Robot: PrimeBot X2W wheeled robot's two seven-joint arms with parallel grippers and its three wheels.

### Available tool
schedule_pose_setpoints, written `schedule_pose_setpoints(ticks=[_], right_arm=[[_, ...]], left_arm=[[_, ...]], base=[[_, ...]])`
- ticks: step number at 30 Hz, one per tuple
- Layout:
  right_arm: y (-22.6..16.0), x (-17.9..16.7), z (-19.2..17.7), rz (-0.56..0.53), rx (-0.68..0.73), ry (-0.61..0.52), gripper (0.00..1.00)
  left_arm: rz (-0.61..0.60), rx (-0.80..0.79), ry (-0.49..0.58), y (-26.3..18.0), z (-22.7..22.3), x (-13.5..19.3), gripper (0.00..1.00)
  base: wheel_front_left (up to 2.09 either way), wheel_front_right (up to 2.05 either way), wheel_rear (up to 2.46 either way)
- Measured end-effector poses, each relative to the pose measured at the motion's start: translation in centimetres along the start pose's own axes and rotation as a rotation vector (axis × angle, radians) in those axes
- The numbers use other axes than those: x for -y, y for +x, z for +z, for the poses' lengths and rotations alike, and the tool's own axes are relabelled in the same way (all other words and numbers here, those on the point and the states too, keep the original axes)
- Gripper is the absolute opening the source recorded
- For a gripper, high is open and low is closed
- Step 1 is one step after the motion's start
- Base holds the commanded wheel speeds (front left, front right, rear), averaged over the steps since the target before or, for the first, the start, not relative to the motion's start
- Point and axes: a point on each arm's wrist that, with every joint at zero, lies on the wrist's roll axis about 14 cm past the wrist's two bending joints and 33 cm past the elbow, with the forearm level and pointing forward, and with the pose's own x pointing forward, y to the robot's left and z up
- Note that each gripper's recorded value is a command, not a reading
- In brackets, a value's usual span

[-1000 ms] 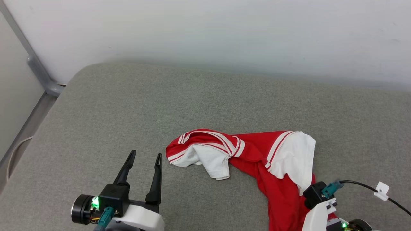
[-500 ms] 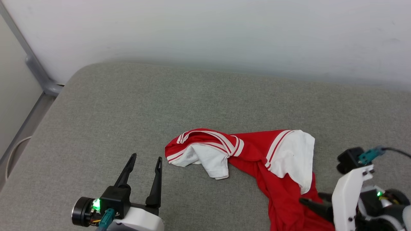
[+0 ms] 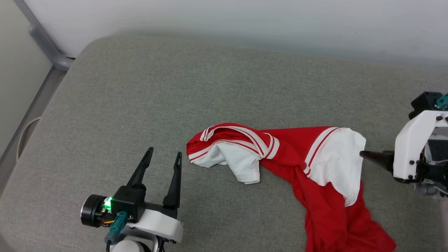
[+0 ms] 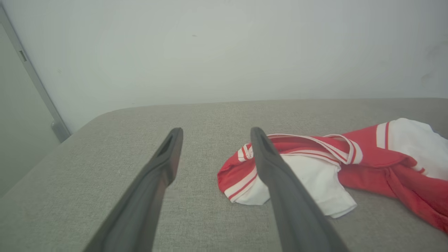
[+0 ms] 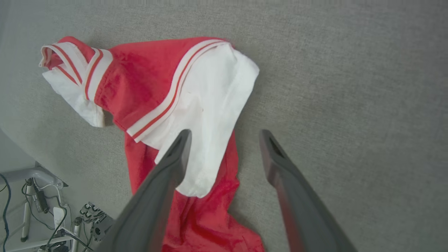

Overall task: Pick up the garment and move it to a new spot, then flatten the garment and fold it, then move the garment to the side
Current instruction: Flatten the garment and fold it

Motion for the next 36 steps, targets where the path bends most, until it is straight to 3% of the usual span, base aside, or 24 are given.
schedule_pose_setpoints(ticks=[8, 18, 19, 20, 27, 36], right_arm=[[3.6, 0.1, 1.3, 0.012, -0.032, 0.031, 1.00], [6.6, -0.5, 0.3, 0.034, -0.086, 0.029, 1.00], [6.8, -0.5, 0.2, 0.037, -0.090, 0.030, 0.81], [6.9, -0.5, 0.2, 0.037, -0.088, 0.029, 0.00], [6.5, -0.5, 0.9, 0.046, -0.055, 0.036, 0.00], [2.6, 1.5, 3.6, 0.008, 0.071, 0.043, 0.00]], left_arm=[[0.035, -0.033, 0.007, 0.3, -1.0, -1.1, 1.00], [0.048, -0.051, 0.010, 0.7, -1.6, -1.3, 1.00], [0.049, -0.052, 0.010, 0.7, -1.7, -1.3, 1.00], [0.050, -0.053, 0.010, 0.8, -1.7, -1.4, 1.00], [0.046, -0.050, 0.009, 0.9, -1.6, -1.2, 1.00], [0.040, -0.020, 0.002, 0.4, -0.6, -0.9, 1.00]], base=[[0.00, 0.00, 0.00], [0.00, 0.00, 0.00], [0.00, 0.00, 0.00], [0.00, 0.00, 0.00], [0.00, 0.00, 0.00], [0.00, 0.00, 0.00]])
